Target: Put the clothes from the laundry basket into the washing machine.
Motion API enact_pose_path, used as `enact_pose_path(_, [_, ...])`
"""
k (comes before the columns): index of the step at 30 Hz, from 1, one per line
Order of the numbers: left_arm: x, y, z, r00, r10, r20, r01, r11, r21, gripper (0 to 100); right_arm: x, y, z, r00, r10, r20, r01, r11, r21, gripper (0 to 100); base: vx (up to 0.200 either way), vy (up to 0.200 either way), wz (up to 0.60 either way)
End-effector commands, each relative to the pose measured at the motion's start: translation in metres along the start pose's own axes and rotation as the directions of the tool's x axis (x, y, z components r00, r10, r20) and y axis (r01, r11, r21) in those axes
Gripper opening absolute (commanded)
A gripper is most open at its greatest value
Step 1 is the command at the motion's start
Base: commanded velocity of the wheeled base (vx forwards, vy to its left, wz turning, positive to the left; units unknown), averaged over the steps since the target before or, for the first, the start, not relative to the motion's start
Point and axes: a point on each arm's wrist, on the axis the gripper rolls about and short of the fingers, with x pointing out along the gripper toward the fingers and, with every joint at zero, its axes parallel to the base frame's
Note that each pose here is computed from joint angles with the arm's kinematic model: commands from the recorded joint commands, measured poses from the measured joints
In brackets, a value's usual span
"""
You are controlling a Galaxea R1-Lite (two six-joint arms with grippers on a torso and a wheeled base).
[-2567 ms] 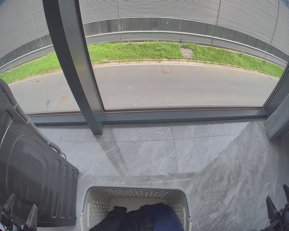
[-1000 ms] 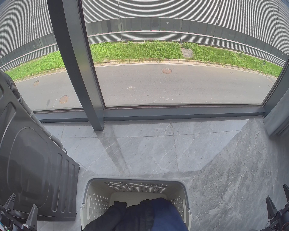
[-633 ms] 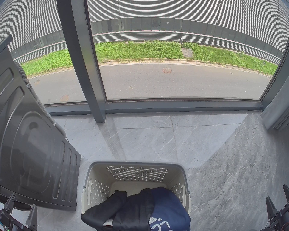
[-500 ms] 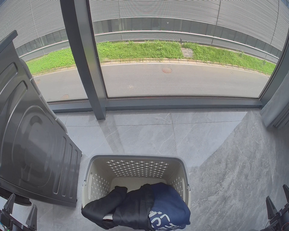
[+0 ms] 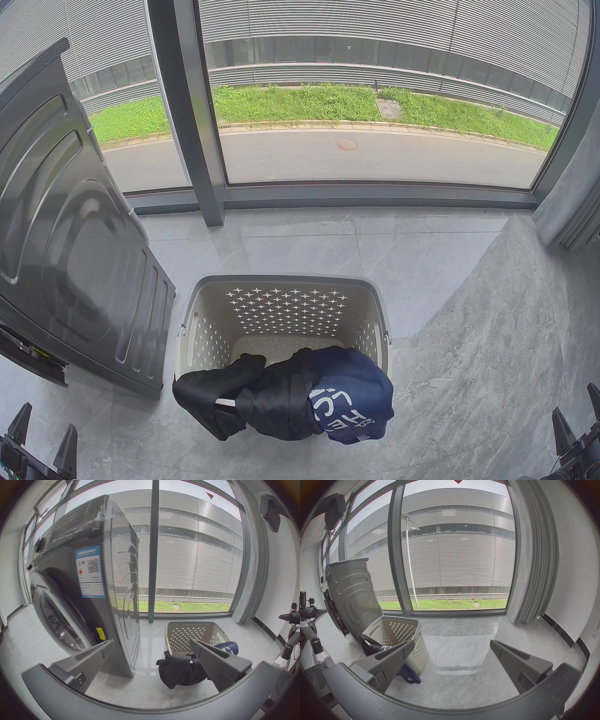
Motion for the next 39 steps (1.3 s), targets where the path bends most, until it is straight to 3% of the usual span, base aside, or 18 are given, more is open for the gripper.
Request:
enact_pose_path(1, [0.0004,0.0002,-0.0051,1.0,0.0,-0.005,0.0,1.0,0.0,100,-0.0001,0.0,-0.0053,1.0,0.0,0.001,0.0,1.0,0.0,100,-0.2,0.0,0.0])
enact_pose_path(8, [0.0004,0.0002,-0.0051,1.0,0.0,-0.005,0.0,1.0,0.0,100,-0.0001,0.0,-0.0053,1.0,0.0,0.001,0.0,1.0,0.0,100,-0.2,0.0,0.0])
enact_pose_path(17, [0.0004,0.0002,-0.0051,1.0,0.0,-0.005,0.0,1.0,0.0,100,-0.0001,0.0,-0.0053,1.0,0.0,0.001,0.0,1.0,0.0,100,0.0,0.0,0.0])
enact_pose_path(39, [0.0004,0.0002,-0.0051,1.0,-0.001,-0.005,0.001,1.0,-0.003,100,-0.0001,0.0,-0.0053,1.0,0.0,0.001,0.0,1.0,0.0,100,0.0,0.2,0.0])
